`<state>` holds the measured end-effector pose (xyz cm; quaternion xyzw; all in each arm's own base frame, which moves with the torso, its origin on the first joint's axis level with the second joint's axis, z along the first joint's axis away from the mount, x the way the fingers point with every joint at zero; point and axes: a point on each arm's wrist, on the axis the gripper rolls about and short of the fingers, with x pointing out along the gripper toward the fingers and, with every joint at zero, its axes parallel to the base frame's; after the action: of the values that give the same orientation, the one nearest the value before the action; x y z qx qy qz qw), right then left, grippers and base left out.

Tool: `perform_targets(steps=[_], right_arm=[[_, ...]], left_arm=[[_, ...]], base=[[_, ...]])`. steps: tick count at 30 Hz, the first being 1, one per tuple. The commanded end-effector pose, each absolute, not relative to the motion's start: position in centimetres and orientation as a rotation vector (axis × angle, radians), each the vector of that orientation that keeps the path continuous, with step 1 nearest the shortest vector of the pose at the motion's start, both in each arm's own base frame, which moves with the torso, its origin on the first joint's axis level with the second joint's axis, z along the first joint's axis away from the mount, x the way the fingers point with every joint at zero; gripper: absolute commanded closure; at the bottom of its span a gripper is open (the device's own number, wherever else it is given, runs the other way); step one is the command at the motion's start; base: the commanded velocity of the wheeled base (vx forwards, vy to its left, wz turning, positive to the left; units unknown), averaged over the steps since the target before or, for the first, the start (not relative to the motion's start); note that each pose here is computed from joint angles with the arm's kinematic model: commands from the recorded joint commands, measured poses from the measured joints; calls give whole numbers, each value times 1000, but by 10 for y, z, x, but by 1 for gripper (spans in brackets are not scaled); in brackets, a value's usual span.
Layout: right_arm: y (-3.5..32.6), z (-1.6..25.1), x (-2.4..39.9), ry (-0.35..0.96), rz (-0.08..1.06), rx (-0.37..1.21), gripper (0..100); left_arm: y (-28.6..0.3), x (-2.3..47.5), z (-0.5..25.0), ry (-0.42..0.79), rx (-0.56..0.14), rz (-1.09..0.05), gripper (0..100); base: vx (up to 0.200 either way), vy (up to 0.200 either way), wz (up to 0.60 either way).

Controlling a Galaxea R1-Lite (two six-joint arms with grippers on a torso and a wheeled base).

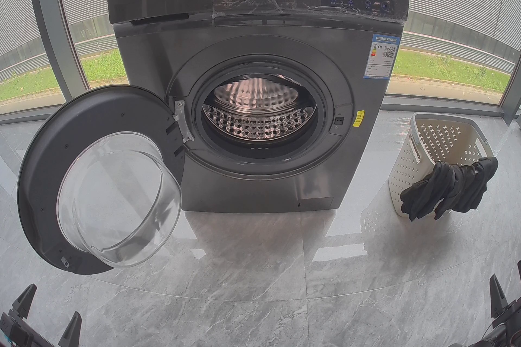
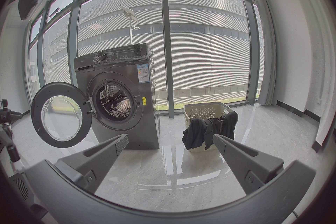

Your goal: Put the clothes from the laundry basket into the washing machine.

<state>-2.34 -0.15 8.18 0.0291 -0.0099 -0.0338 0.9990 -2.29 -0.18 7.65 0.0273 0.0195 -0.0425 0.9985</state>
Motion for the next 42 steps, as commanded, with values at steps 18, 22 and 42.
perform_targets(steps=[18, 22, 42], right_arm=[[0, 77, -23, -8, 3, -6, 0], [0, 77, -23, -8, 3, -6, 0], [0, 76, -23, -6, 3, -6, 0]], left_arm=[[-2, -23, 71, 39, 55, -84, 0], [-2, -23, 71, 39, 55, -84, 0], [-2, -23, 71, 39, 53, -84, 0]], base=[[0, -100, 0], [0, 0, 0], [120, 0, 0]])
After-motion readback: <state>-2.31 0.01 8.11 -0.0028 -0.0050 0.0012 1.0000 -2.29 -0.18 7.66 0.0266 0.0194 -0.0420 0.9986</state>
